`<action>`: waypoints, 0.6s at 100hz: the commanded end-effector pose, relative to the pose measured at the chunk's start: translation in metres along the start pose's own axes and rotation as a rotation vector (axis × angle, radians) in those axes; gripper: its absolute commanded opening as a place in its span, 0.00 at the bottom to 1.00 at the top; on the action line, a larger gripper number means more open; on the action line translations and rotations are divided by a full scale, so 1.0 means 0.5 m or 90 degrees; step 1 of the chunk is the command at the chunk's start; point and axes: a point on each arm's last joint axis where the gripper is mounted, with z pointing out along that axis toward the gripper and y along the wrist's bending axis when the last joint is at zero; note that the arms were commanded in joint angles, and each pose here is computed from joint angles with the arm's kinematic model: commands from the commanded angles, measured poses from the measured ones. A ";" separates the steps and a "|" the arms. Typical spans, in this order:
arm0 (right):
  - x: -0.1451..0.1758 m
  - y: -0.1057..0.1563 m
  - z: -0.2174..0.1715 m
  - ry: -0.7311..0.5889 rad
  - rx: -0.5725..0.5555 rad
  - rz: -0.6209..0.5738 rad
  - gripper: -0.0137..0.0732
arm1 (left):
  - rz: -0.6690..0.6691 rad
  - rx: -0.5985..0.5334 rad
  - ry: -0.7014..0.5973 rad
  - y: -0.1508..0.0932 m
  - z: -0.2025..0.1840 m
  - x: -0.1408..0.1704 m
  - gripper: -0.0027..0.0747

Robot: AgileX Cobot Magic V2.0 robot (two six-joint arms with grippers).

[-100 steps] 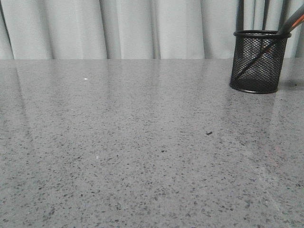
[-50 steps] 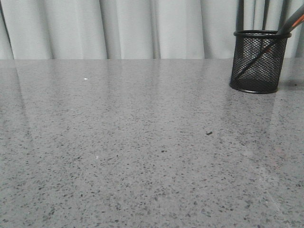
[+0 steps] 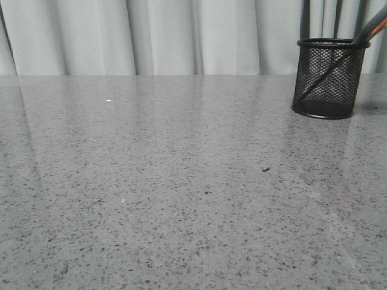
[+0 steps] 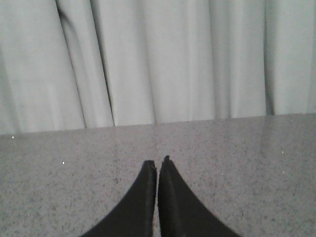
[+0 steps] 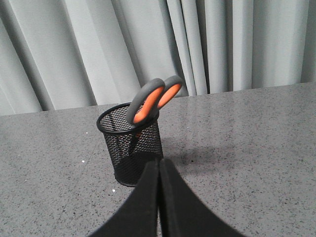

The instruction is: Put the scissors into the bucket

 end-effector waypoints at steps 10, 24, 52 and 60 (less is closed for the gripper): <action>-0.027 -0.004 -0.002 -0.051 0.021 -0.011 0.08 | 0.007 -0.008 -0.036 0.001 -0.015 0.044 0.01; -0.027 -0.004 -0.002 -0.051 0.021 -0.011 0.08 | 0.017 -0.008 -0.037 0.000 -0.023 0.080 0.01; -0.027 -0.004 -0.002 -0.051 0.021 -0.011 0.08 | 0.026 -0.006 -0.005 -0.001 -0.023 0.092 0.01; -0.027 -0.004 -0.002 -0.051 0.021 -0.011 0.08 | 0.026 -0.007 -0.012 -0.001 -0.023 0.089 0.01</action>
